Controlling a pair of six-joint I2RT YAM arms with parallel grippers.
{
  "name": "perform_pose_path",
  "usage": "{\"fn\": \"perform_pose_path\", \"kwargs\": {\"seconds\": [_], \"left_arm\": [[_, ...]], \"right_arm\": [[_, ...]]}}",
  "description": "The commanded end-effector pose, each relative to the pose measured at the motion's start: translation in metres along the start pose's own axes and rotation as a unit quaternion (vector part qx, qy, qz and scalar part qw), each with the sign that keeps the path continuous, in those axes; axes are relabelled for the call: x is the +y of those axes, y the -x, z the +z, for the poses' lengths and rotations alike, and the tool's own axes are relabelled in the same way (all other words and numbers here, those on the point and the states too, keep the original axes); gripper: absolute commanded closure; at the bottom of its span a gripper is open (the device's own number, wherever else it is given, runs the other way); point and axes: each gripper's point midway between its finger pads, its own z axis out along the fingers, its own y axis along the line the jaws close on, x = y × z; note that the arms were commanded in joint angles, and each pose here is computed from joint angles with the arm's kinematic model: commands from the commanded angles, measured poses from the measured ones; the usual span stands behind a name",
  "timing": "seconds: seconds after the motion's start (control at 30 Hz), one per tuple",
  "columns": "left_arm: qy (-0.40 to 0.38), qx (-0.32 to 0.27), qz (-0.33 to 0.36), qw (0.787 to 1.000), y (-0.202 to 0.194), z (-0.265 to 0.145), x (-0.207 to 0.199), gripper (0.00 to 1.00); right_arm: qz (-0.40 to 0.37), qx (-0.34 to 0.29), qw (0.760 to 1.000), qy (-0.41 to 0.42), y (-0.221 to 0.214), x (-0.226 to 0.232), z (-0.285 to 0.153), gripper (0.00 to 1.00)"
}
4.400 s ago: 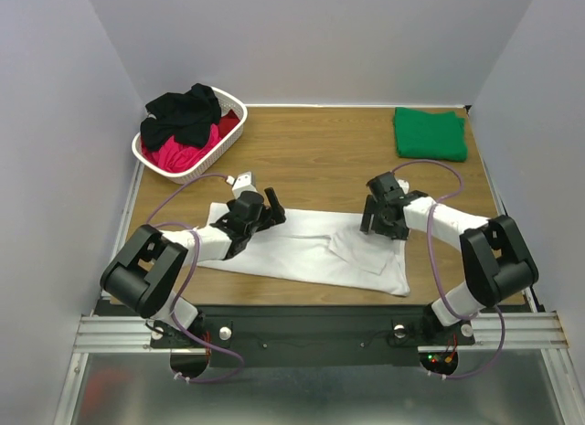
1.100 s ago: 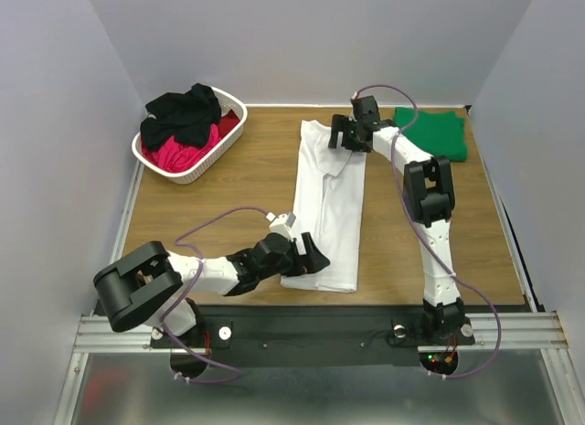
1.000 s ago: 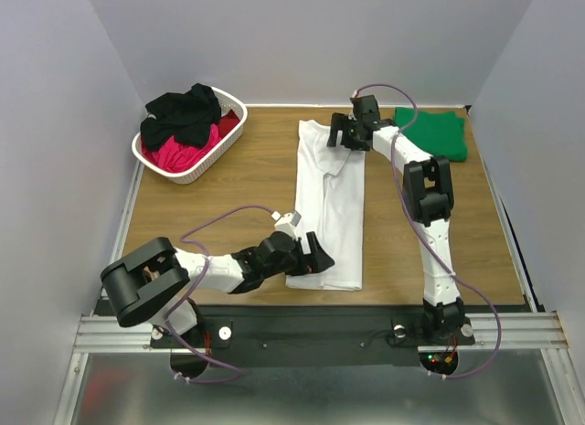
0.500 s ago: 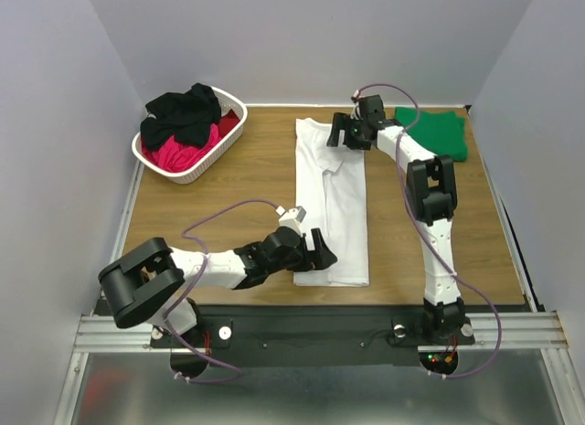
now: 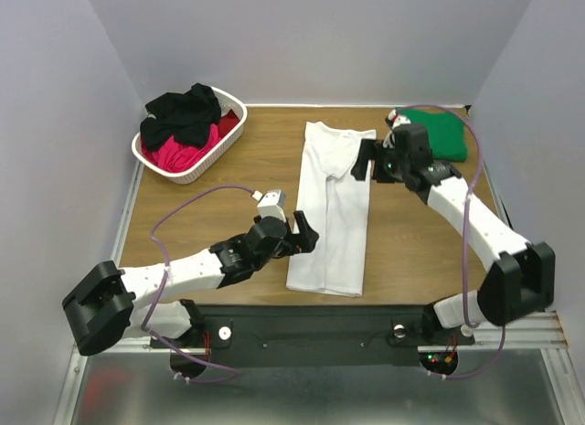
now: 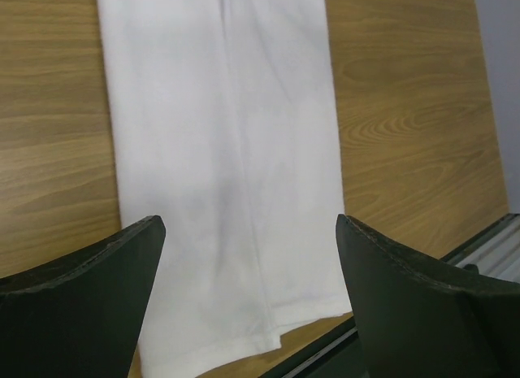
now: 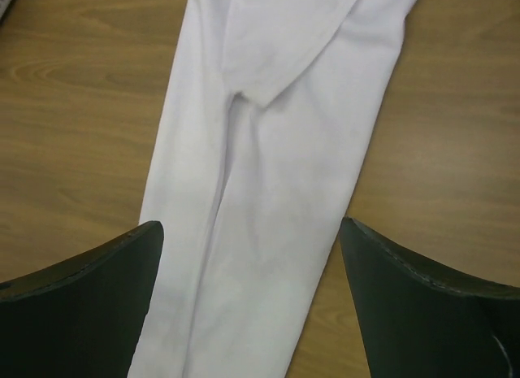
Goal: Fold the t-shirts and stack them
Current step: Fold the tshirt
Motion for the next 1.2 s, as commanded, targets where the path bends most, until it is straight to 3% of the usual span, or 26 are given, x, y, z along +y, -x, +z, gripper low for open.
{"fn": "perform_pose_path", "kwargs": {"seconds": [0.0,0.27,0.53,0.97,1.17], "left_arm": [[0.034,0.02,0.02,0.999,-0.014,-0.01,0.031,0.01],[0.053,0.064,0.026,0.996,-0.043,-0.031,0.061,0.02],[0.059,0.107,0.025,0.992,-0.072,-0.036,0.079,0.05],[0.058,0.123,0.033,0.99,-0.08,-0.038,0.082,0.06],[0.054,0.125,0.037,0.99,-0.08,-0.039,0.081,0.06]], "right_arm": [[0.036,0.038,0.998,-0.023,-0.065,-0.003,-0.021,0.05],[0.087,0.151,0.984,-0.029,-0.2,0.007,-0.065,0.11],[0.128,0.234,0.963,-0.033,-0.267,0.015,-0.088,0.2],[0.137,0.27,0.952,-0.045,-0.308,0.031,-0.093,0.25],[0.133,0.282,0.948,-0.065,-0.318,0.024,-0.091,0.4]]}}
